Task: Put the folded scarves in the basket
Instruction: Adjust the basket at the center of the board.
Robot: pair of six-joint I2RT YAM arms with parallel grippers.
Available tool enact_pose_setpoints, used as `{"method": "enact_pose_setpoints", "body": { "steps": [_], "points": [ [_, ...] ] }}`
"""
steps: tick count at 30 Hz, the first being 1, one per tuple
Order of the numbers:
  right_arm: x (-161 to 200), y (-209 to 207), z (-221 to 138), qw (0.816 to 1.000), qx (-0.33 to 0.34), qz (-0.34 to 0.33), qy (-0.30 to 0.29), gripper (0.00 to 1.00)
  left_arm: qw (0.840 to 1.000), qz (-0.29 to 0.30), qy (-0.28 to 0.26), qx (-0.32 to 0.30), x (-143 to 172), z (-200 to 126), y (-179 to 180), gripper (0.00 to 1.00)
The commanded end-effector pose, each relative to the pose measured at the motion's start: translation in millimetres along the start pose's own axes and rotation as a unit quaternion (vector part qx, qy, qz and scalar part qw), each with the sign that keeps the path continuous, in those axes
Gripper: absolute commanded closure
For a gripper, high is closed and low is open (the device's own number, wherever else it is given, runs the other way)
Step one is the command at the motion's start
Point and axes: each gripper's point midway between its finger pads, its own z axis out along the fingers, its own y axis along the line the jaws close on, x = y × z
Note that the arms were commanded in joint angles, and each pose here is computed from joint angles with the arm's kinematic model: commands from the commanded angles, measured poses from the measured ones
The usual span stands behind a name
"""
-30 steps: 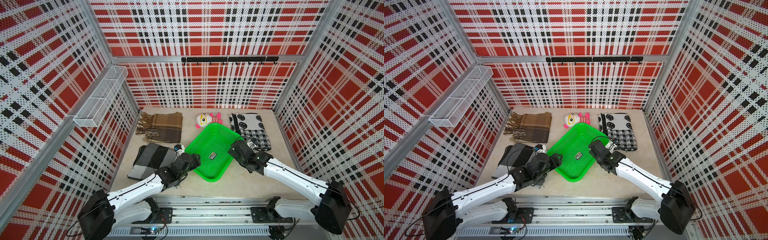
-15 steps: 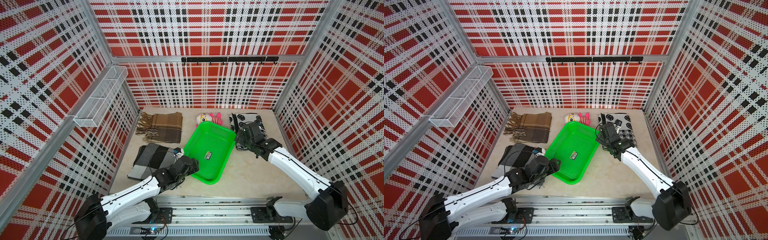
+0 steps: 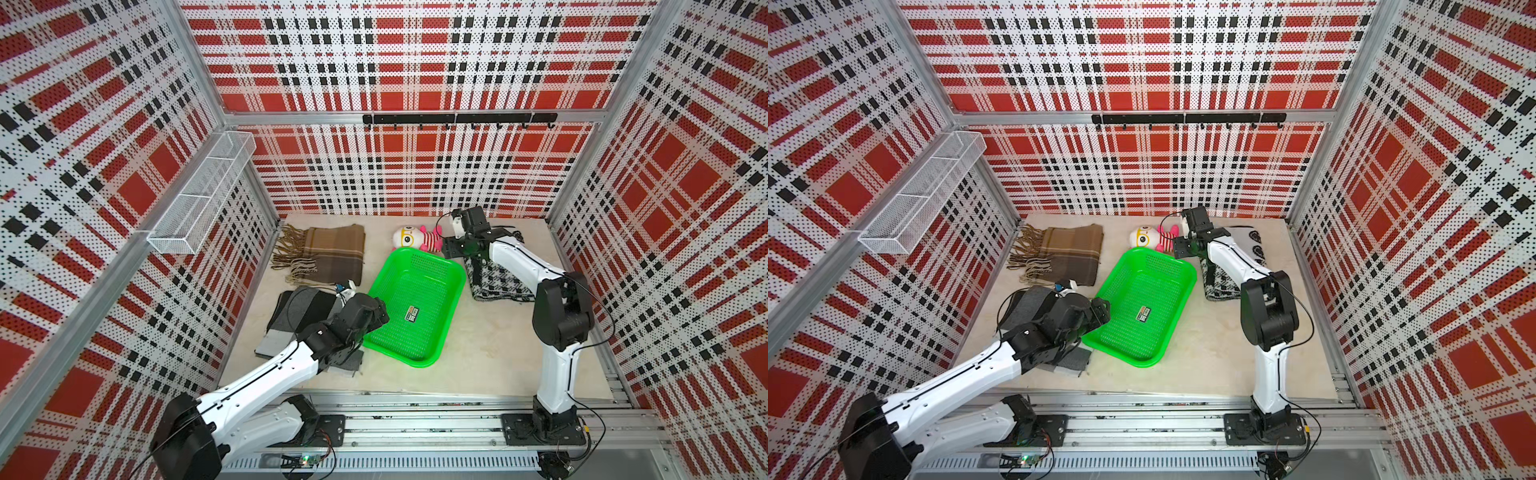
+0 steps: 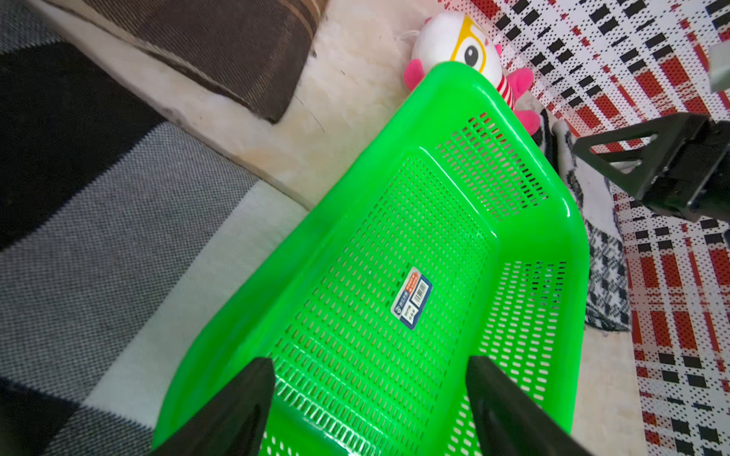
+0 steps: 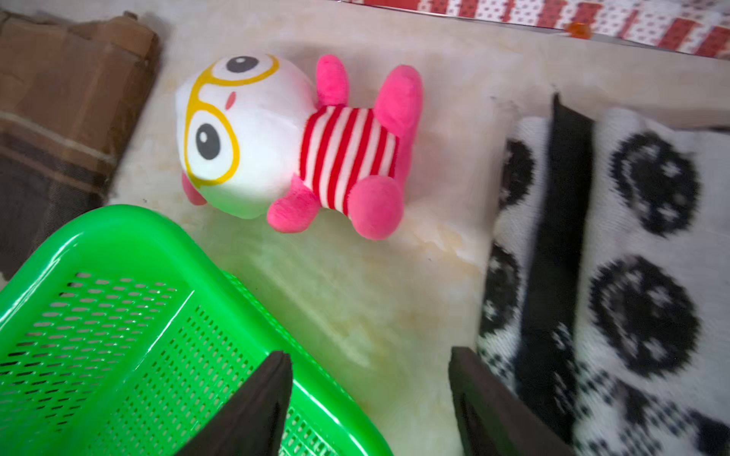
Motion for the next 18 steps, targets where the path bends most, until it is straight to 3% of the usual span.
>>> {"method": "enact_pose_setpoints", "body": {
  "steps": [1,6,13,18],
  "points": [
    [-1,29,-1,0.995,-0.063,-0.077,0.014,0.32,0.999,0.004,-0.034,0.007,-29,-11,-2,0.17],
    [16,47,23,0.989,-0.068,-0.116,0.056,0.37,0.999,0.006,-0.047,-0.006,-45,-9,4,0.17],
    [34,47,35,0.989,-0.066,-0.113,0.075,0.43,0.999,0.011,-0.05,-0.017,-51,-3,11,0.18],
    [49,43,39,0.987,-0.032,-0.125,0.092,0.61,0.998,0.009,-0.054,-0.017,-54,-3,11,0.18]
  ]
}}
